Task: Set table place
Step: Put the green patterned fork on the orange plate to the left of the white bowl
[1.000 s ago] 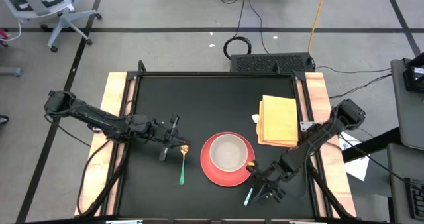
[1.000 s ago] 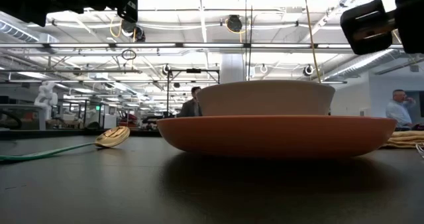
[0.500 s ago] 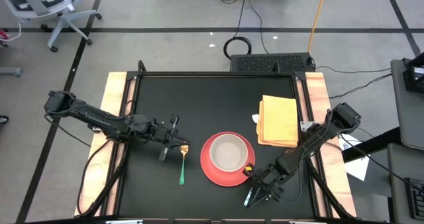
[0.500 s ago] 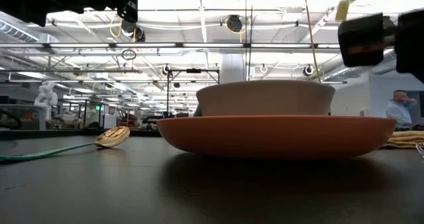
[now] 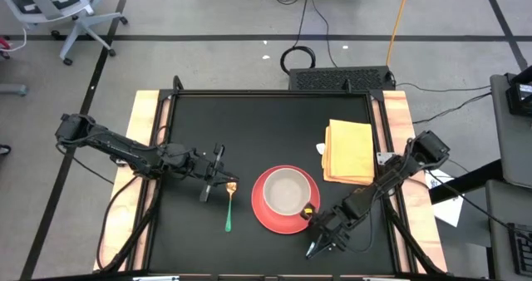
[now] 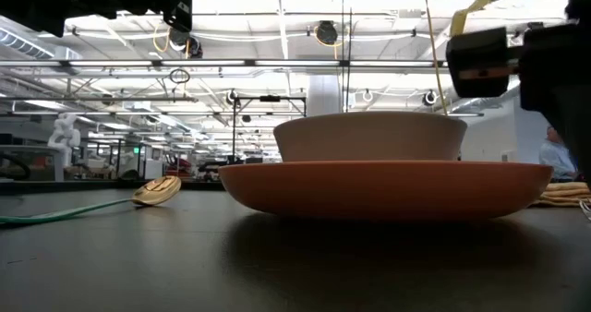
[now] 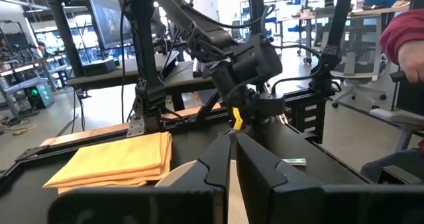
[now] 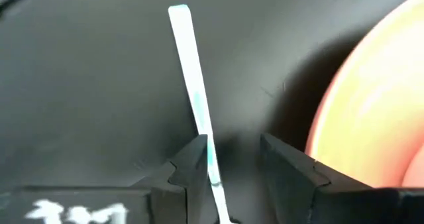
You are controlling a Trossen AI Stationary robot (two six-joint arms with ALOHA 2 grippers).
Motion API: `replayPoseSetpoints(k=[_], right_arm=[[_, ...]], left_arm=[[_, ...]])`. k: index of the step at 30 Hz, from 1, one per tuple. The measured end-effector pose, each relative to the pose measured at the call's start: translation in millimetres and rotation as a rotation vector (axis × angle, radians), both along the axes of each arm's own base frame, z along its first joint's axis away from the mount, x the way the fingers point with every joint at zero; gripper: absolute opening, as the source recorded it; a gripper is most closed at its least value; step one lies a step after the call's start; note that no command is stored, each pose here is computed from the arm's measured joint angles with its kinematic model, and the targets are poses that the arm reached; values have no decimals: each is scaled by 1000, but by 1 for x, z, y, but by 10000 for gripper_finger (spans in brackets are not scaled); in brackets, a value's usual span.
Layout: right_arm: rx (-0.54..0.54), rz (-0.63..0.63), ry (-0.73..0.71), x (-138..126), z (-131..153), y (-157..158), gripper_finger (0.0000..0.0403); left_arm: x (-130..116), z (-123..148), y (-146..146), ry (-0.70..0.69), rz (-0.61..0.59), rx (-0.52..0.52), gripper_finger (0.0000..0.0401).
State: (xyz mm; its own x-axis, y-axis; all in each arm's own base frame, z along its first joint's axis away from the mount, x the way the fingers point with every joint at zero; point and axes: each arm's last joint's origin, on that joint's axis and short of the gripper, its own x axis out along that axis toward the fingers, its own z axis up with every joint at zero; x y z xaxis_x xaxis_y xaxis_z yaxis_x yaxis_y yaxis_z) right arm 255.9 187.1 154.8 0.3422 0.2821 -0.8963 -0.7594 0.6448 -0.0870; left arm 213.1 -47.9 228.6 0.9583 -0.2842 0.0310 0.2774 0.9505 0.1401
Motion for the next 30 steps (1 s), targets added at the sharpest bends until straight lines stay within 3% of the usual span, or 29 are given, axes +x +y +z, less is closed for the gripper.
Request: replayPoseSetpoints(k=[23,30], right_arm=[[4,23,84,-1,-15,2,129],[10,28,113,0,-19,2,99]], left_arm=[[0,-2,0,22,0,-4,31],[0,-2,0,21,0,-4,31]])
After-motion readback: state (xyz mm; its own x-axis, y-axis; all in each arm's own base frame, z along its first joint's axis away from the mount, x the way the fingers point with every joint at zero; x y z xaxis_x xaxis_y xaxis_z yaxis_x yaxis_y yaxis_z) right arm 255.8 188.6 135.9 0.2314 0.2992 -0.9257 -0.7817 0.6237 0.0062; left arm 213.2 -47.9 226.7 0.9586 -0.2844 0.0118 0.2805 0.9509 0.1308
